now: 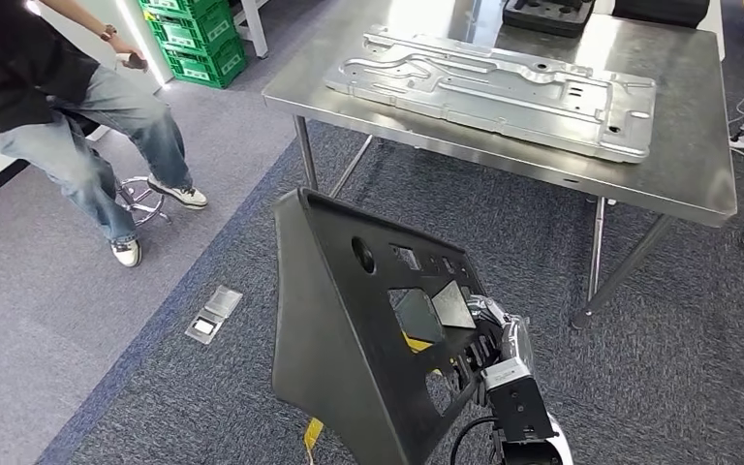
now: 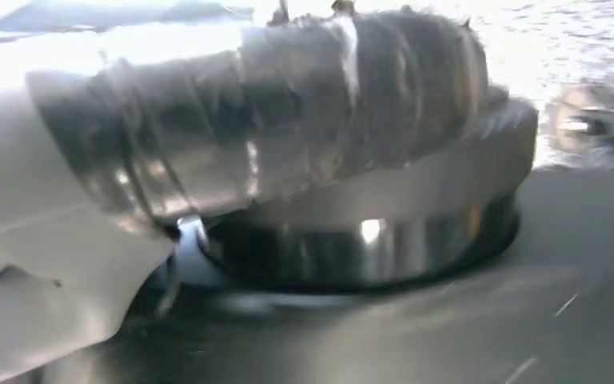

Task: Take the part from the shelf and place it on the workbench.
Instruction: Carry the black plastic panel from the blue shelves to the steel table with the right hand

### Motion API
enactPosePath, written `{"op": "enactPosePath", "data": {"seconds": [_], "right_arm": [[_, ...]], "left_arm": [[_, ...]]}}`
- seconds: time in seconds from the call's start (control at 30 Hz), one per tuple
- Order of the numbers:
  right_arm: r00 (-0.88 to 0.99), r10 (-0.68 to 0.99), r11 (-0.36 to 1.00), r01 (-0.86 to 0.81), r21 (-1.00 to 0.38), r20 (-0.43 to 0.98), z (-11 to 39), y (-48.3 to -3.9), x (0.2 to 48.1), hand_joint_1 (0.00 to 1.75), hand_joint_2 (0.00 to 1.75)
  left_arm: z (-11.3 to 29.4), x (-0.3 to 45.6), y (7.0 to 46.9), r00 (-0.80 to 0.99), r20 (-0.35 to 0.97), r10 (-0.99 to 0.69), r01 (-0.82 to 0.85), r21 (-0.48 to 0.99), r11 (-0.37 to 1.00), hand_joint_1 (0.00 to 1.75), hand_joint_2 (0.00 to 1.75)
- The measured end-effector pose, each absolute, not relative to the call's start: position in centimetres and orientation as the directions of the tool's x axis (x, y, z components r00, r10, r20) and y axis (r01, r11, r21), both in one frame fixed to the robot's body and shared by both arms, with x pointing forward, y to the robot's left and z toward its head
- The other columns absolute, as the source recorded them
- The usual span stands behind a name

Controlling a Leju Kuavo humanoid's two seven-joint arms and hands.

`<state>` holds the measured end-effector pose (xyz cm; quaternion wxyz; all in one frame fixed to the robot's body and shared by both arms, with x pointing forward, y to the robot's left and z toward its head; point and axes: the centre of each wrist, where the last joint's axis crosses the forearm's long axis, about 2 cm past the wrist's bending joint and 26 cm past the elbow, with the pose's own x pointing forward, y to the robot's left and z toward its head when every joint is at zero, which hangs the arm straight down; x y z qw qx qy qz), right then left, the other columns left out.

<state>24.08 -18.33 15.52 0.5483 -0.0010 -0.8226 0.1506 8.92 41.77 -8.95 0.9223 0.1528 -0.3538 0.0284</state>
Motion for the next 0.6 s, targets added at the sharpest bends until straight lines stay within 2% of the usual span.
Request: {"op": "enactPosePath", "data": {"seconds": [0.6], "right_arm": [[-0.361, 0.136, 0.97, -0.139, -0.198, 0.922, 15.2, -18.6, 24.1, 1.75, 1.75]], "left_arm": [[-9.4, 8.5, 40.2, 0.77, 0.637, 0.039, -0.203, 0.186, 0.961, 0.0, 0.0]]}}
